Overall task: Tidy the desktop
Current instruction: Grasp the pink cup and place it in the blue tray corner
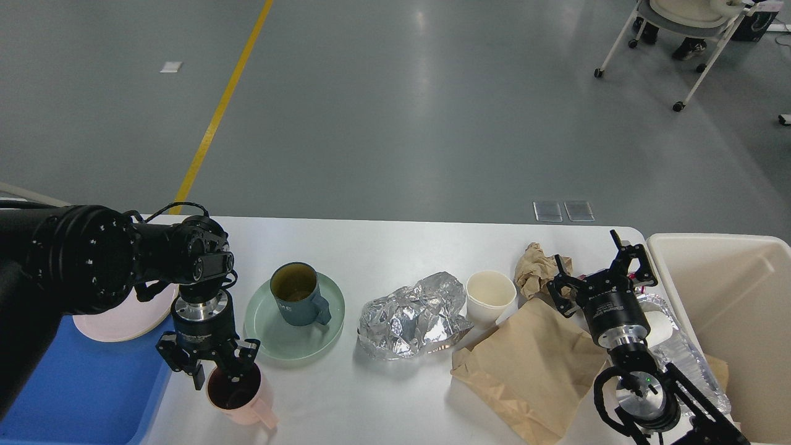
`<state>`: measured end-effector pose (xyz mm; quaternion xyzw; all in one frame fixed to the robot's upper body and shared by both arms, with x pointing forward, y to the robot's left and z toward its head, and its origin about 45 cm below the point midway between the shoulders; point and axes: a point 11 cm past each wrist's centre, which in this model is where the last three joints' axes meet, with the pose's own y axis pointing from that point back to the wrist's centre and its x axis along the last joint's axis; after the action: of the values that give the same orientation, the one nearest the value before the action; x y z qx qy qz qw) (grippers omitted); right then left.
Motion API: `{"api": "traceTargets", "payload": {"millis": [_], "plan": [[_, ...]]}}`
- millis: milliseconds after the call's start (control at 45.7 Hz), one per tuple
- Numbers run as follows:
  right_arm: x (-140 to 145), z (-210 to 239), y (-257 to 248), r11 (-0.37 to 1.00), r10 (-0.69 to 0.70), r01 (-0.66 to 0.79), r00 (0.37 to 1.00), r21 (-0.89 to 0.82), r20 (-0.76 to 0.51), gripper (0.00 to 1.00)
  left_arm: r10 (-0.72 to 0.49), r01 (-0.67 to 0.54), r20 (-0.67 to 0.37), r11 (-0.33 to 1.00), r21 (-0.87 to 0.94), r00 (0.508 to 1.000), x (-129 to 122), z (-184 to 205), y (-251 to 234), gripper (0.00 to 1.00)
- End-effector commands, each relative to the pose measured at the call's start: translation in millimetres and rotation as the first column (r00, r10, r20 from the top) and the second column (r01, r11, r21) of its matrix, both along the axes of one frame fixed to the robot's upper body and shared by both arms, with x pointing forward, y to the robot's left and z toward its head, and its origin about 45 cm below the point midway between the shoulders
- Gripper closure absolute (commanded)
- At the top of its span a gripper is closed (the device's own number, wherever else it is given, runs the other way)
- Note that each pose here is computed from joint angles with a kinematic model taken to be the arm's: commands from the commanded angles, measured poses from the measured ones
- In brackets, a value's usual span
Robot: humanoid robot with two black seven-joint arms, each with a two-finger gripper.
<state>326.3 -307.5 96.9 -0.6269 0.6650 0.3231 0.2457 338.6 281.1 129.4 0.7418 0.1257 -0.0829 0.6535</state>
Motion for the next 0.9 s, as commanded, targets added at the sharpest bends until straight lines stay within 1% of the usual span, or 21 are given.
{"api": "traceTargets", "payload": {"millis": [0, 394, 503, 547, 569, 678, 787, 875], "plan": [[0.0, -0.1, -0.1, 1.000, 0.000, 0.000, 1.000, 0.000, 0.000, 0.00, 0.000, 0.000, -0.001, 1.000, -0.005, 1.000, -0.3, 0.1, -2.5, 1.00], [0.0, -0.1, -0.1, 1.000, 0.000, 0.000, 1.000, 0.000, 0.000, 0.00, -0.007, 0.007, 0.003, 0.999, -0.039, 1.000, 1.8, 4.8, -16.6, 1.00], [0.0, -0.1, -0.1, 1.000, 0.000, 0.000, 1.000, 0.000, 0.000, 0.00, 0.009, -0.007, 0.020, 0.998, -0.062, 1.000, 7.4, 21.6, -17.2, 1.00], [0.0, -0.1, -0.1, 1.000, 0.000, 0.000, 1.000, 0.000, 0.000, 0.00, 0.035, -0.032, 0.042, 0.997, -0.075, 0.999, 13.1, 35.3, -10.3, 1.00], [0.0, -0.1, -0.1, 1.000, 0.000, 0.000, 1.000, 0.000, 0.000, 0.00, 0.081, -0.075, 0.058, 0.993, -0.095, 0.995, 15.7, 48.9, 1.5, 1.00], [0.0, -0.1, -0.1, 1.000, 0.000, 0.000, 1.000, 0.000, 0.000, 0.00, 0.145, -0.132, 0.084, 0.980, -0.146, 0.986, 19.3, 73.7, 13.3, 1.00], [0.0, -0.1, -0.1, 1.000, 0.000, 0.000, 1.000, 0.000, 0.000, 0.00, 0.194, -0.179, 0.094, 0.973, -0.149, 0.976, 16.9, 84.9, 33.2, 1.00], [0.0, -0.1, -0.1, 1.000, 0.000, 0.000, 1.000, 0.000, 0.000, 0.00, 0.249, -0.235, 0.113, 0.964, -0.126, 0.962, 14.2, 92.0, 62.5, 1.00]]}}
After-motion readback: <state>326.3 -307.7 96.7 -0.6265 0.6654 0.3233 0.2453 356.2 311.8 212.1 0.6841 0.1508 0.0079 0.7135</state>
